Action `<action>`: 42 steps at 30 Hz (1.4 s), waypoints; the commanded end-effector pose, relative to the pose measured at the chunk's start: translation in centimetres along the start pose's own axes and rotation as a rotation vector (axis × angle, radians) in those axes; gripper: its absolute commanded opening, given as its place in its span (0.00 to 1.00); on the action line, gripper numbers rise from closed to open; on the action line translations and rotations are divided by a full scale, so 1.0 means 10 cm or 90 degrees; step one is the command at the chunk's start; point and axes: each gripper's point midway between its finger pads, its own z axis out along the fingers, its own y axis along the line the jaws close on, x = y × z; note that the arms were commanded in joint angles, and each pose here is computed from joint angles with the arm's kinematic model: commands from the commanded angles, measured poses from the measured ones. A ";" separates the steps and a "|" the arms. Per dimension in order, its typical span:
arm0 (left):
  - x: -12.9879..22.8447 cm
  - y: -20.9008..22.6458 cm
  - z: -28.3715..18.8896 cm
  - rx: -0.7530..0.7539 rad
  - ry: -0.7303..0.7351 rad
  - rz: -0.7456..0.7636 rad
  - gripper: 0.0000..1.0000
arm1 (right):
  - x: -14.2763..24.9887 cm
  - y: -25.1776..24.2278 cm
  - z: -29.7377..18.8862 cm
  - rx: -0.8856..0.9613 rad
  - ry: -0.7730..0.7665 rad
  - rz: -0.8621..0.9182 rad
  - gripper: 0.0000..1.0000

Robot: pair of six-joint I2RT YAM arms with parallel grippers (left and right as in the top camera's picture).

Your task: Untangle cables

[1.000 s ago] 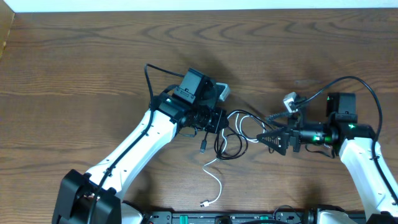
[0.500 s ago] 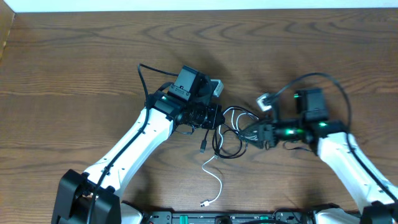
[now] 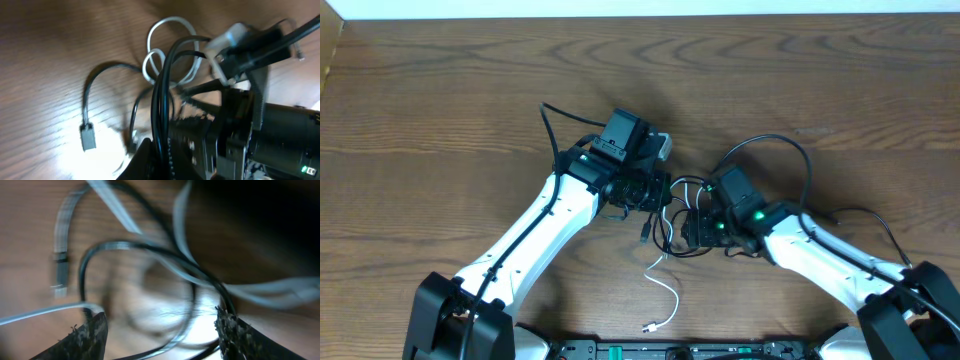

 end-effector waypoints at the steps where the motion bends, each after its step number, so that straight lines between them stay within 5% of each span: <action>1: -0.02 0.18 -0.03 -0.047 -0.008 -0.017 0.08 | -0.16 -0.33 -0.02 0.148 -0.092 0.085 0.69; 9: -0.03 0.51 -0.17 -0.074 -0.008 -0.087 0.07 | -0.15 -0.38 -0.03 0.164 -0.095 0.099 0.79; 15: -0.13 0.86 -0.36 -0.085 -0.040 -0.161 0.07 | -0.15 -0.39 -0.03 0.166 -0.095 0.100 0.99; 27: -0.36 1.61 -0.81 -0.105 -0.151 -0.302 0.08 | -0.15 -0.39 -0.03 0.166 -0.096 0.100 0.99; 42: -0.21 1.94 -0.76 -0.182 -0.149 -0.332 0.08 | -0.16 -0.38 -0.03 0.164 -0.097 0.099 0.99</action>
